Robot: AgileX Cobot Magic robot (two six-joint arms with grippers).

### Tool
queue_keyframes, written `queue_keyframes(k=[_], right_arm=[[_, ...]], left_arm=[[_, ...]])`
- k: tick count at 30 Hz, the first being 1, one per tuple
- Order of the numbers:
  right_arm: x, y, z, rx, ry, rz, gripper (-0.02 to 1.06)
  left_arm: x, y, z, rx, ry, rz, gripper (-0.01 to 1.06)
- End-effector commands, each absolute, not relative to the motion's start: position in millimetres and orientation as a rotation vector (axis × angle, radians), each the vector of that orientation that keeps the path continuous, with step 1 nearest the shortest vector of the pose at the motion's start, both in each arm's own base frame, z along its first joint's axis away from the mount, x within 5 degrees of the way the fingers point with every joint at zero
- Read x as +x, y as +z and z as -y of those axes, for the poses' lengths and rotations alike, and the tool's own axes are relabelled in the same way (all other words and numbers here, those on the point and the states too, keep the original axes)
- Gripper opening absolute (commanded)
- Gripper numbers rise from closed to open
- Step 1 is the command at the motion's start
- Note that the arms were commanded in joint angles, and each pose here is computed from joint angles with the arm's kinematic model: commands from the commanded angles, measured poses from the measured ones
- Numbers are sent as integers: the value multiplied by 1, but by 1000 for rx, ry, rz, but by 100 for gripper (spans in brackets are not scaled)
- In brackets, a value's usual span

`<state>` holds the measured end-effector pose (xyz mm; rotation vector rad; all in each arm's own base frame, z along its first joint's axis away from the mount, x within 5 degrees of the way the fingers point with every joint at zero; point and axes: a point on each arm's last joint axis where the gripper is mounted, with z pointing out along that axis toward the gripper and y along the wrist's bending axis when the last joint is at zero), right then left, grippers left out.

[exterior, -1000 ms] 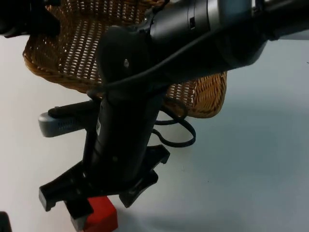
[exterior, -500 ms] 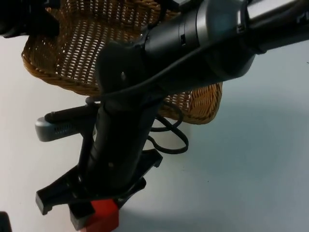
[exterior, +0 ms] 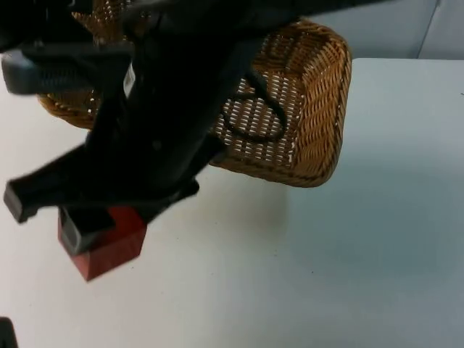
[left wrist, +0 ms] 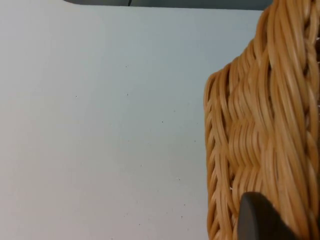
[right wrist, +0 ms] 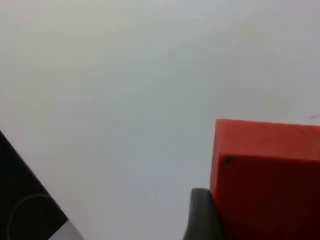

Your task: Pick up the basket with the left hand and place the cube into the basket with the right hand.

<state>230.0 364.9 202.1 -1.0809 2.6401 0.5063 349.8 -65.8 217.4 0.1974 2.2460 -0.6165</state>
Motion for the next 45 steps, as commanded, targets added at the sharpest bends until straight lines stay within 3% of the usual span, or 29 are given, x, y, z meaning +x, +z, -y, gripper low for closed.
queue_keyframes(k=[1, 6, 19, 25, 33, 37, 41, 45], right_arm=[[233, 225, -362, -1070, 472, -2578, 0], [250, 259, -349, -1010, 346, -2529, 0], [295, 305, -301, -811, 326, -2547, 0], [321, 301, -260, -693, 244, -2656, 0], [336, 287, -233, -634, 190, -2722, 0], [340, 279, -235, -664, 180, -2726, 11], [345, 265, -239, -654, 173, -2749, 46], [347, 257, -241, -636, 177, -2770, 54]], left_arm=[[348, 223, 69, 189, -673, -2229, 0], [347, 223, 70, 206, -684, -2231, 0], [345, 223, 73, 230, -703, -2233, 0], [345, 223, 73, 233, -701, -2234, 0], [345, 222, 72, 252, -684, -2239, 0], [345, 222, 72, 255, -685, -2240, 0], [345, 222, 73, 261, -693, -2240, 0], [344, 222, 73, 262, -695, -2240, 0]])
